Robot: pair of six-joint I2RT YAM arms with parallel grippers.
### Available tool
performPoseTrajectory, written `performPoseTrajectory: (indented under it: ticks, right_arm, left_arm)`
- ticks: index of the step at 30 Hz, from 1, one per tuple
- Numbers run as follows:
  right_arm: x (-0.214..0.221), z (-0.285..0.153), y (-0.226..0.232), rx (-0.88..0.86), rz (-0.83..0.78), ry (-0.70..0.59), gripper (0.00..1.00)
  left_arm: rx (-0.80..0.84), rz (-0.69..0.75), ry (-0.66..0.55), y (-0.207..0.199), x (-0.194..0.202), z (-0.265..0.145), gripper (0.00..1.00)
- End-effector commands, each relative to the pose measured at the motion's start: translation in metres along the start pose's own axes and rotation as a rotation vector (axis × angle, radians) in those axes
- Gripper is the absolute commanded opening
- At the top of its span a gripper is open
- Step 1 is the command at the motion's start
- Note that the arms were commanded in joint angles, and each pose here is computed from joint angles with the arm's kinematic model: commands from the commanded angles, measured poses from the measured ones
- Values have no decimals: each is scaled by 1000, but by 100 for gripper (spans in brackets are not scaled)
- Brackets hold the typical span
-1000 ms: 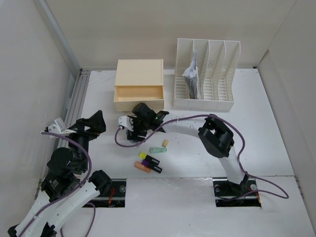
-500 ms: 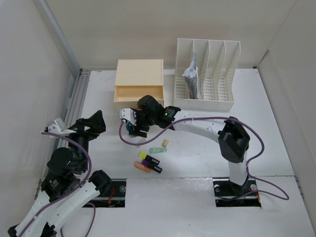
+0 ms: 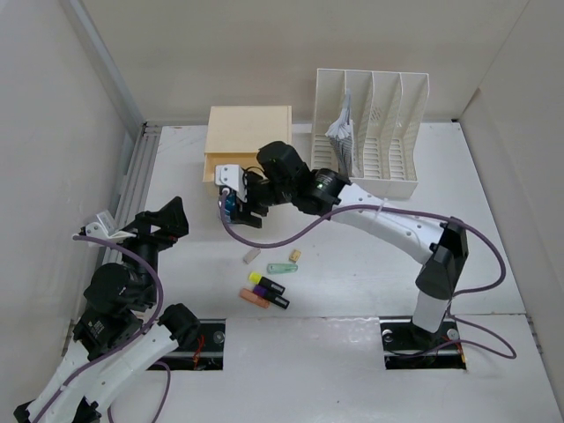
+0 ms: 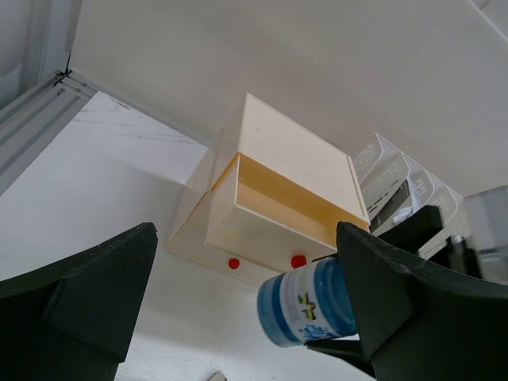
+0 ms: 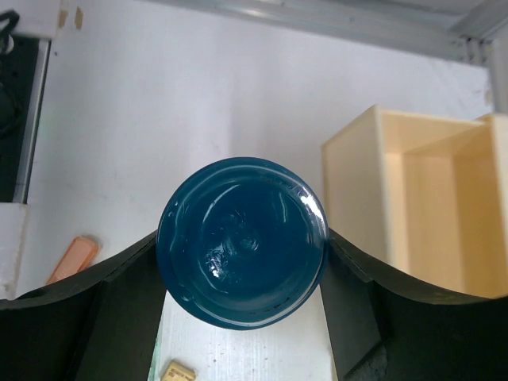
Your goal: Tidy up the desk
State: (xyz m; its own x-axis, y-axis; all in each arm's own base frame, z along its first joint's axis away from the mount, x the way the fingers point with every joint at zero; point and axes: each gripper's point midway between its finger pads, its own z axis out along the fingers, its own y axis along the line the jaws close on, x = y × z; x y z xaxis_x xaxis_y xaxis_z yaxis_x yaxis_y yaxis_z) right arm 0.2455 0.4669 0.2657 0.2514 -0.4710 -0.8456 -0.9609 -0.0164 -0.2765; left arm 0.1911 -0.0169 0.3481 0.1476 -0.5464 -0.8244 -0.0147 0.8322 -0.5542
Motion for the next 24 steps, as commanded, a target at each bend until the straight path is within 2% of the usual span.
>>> performPoseTrajectory:
  ticks: [1, 8, 18, 24]
  right_arm:
    - [-67, -40, -13, 71, -56, -138, 34]
    - [-91, -70, -36, 200, -93, -150, 34]
    - [-67, -81, -87, 506, -87, -48, 34]
    - [-63, -94, -111, 632, -45, -53, 33]
  left_arm:
    - [-14, -22, -26, 1, -6, 1, 94]
    - [-17, -15, -21, 1, -4, 2, 94]
    - [-20, -8, -16, 3, -1, 2, 94]
    - [-14, -1, -6, 1, 2, 3, 94]
